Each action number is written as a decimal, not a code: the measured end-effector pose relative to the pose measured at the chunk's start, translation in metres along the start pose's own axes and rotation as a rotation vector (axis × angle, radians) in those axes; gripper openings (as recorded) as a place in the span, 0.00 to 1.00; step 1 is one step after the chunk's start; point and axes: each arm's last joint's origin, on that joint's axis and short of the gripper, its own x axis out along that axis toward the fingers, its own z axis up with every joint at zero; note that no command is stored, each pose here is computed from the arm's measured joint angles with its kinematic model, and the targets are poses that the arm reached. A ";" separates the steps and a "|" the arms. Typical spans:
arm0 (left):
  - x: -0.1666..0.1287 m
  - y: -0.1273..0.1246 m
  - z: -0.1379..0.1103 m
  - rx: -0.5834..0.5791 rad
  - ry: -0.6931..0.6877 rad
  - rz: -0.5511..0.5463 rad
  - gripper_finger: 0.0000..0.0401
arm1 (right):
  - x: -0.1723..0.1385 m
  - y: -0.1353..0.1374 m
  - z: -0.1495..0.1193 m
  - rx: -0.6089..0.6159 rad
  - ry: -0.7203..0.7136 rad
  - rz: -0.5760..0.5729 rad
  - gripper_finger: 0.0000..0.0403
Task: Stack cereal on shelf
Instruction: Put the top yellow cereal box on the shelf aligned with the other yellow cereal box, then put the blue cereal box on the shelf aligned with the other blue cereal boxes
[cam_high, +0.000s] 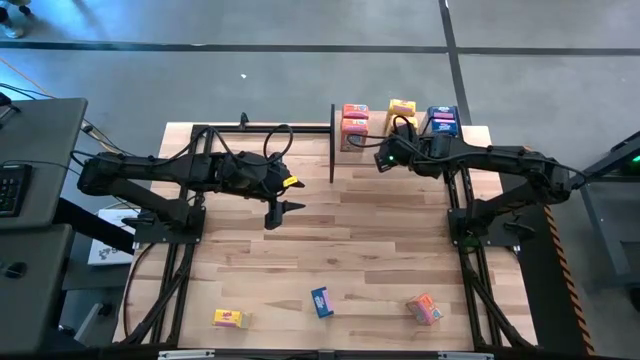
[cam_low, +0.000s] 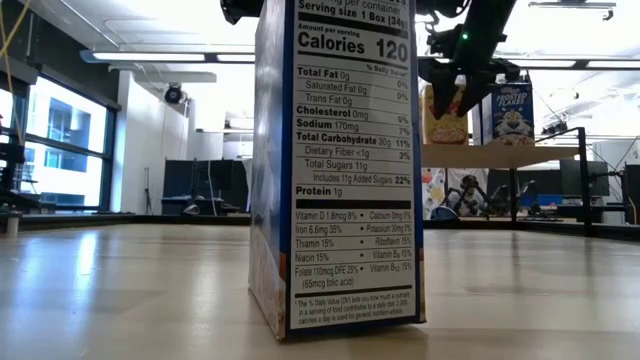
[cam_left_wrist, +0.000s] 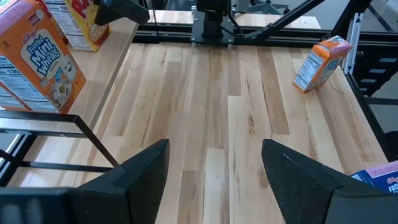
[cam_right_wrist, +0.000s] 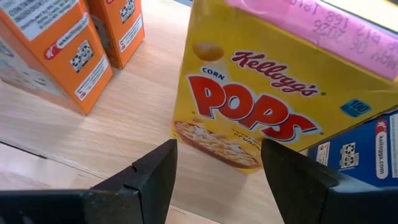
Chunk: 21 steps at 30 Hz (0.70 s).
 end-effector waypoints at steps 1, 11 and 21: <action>0.000 0.000 0.000 0.000 0.000 0.000 0.61 | 0.000 0.000 0.000 -0.004 0.002 0.000 0.56; 0.000 0.000 0.000 -0.008 0.000 0.000 0.61 | -0.004 0.004 -0.003 -0.051 0.050 0.081 0.56; -0.001 0.000 0.000 -0.008 -0.002 0.000 0.61 | -0.022 0.009 -0.006 -0.111 0.022 0.147 0.56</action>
